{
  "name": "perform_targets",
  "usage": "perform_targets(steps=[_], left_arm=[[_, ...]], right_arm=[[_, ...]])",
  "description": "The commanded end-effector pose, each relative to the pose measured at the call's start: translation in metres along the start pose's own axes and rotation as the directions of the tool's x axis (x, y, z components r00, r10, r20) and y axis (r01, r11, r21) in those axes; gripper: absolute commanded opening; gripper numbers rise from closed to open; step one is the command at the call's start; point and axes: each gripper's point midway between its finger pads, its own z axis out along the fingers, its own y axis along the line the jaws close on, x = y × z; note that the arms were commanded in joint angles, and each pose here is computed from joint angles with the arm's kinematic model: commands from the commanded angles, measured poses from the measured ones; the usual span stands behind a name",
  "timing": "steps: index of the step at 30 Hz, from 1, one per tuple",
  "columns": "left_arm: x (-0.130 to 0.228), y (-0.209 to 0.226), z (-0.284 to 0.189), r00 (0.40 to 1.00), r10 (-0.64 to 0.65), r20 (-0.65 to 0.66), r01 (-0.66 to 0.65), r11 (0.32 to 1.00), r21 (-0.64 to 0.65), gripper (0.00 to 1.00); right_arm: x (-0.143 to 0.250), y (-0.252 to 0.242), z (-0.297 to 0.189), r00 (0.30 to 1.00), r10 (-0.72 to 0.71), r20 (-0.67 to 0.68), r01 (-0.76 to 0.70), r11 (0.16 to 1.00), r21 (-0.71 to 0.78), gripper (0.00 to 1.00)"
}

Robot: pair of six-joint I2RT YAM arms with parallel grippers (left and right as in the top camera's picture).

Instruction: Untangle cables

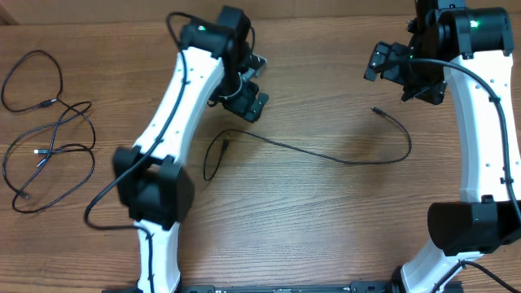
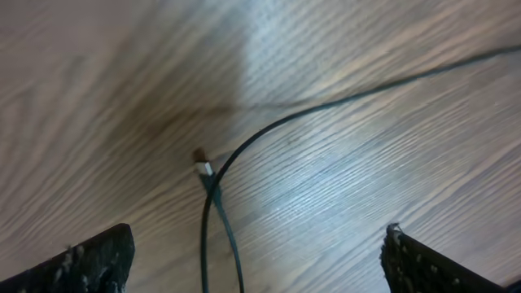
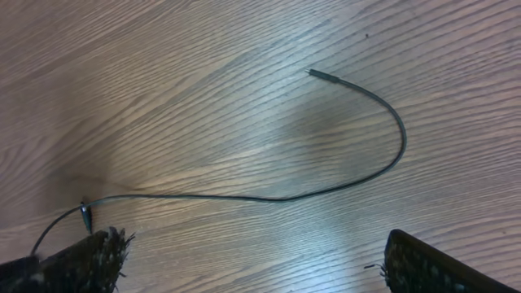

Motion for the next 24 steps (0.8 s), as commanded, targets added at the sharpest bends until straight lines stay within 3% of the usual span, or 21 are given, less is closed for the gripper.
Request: perform_targets(steps=[1, 8, 16, 24], left_arm=[[0.0, -0.02, 0.033, 0.985, 0.164, -0.048, -0.157, 0.98, 0.12, 0.96], [-0.008, -0.055, 0.075, 0.963, 0.267, -0.031, -0.247, 0.923, 0.294, 0.93], [-0.027, -0.088, 0.1, 0.945, 0.327, 0.034, -0.319, 0.888, 0.332, 0.89], [-0.022, -0.121, 0.139, 0.919, 0.393, -0.011, -0.365, 0.864, 0.348, 0.82]], right_arm=[[0.001, -0.001, 0.001, 1.0, -0.004, -0.007, 0.004, 1.0, -0.002, 1.0], [0.001, -0.001, 0.001, 1.0, -0.004, -0.006, 0.004, 1.0, -0.002, 1.0], [0.001, -0.001, 0.001, 1.0, -0.004, -0.005, 0.004, 1.0, -0.003, 1.0], [0.001, -0.001, 0.001, 1.0, -0.004, -0.006, 0.004, 1.0, -0.002, 1.0]])
